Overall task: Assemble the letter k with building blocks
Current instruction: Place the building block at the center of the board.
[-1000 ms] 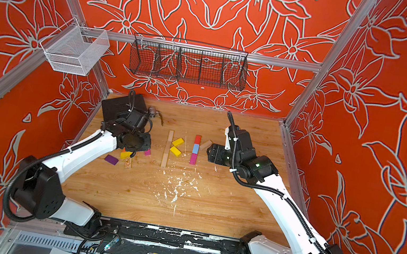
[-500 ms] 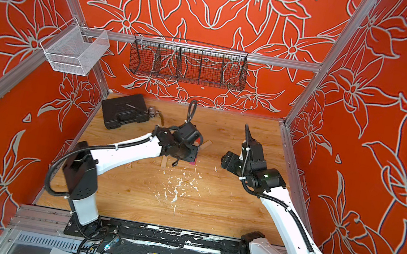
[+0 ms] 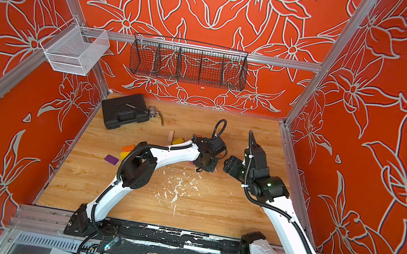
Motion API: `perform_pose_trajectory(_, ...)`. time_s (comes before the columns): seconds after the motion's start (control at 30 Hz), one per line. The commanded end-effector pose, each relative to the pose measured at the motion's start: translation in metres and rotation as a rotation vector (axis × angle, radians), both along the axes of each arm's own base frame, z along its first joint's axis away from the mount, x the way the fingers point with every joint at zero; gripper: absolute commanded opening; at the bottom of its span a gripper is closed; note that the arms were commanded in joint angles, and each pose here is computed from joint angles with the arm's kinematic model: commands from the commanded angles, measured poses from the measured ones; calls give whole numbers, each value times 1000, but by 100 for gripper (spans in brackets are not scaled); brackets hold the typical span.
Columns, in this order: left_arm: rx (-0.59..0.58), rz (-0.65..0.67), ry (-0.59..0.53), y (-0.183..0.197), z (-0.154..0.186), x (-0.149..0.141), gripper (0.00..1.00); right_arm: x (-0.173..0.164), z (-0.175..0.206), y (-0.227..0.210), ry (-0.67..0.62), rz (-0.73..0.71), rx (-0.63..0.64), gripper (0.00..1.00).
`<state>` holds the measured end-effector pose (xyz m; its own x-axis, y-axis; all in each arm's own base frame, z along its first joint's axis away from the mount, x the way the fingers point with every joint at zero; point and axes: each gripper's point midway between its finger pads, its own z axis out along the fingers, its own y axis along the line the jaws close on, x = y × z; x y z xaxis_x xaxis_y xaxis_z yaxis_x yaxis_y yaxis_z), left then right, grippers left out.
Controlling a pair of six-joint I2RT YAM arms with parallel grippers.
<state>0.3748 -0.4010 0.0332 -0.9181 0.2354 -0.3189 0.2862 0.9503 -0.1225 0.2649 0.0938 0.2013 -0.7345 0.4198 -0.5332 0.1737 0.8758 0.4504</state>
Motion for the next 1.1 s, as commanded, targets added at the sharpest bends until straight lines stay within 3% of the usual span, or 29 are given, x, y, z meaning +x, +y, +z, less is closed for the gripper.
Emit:
perform_pose_trajectory(0.0,48,-1,66,8,-17,-10,15,-8,-6,-6,26,-31,2,81)
perform_pose_trajectory(0.23,13,-38,79,1,-6,-13,43,-17,-2,-16,22,-56,-23,81)
perform_pose_trajectory(0.33,-18,-51,48,-1,18,-12,45,-21,-2,-19,30,-67,-27,81)
perform_pose_trajectory(0.5,-156,-65,-61,5,87,-17,48,-22,-8,-17,61,-50,-37,80)
perform_pose_trajectory(0.67,-310,-110,-218,39,157,-38,56,-10,-21,-4,145,27,-70,77)
perform_pose_trajectory(0.77,-343,-143,-330,68,184,-54,62,4,-33,12,193,67,-46,76)
perform_pose_trajectory(0.93,-367,-193,-470,114,207,-72,76,35,-56,34,246,95,-51,76)
perform_pose_trajectory(1.07,-420,-309,-495,134,214,-84,79,60,-82,47,307,117,-117,76)
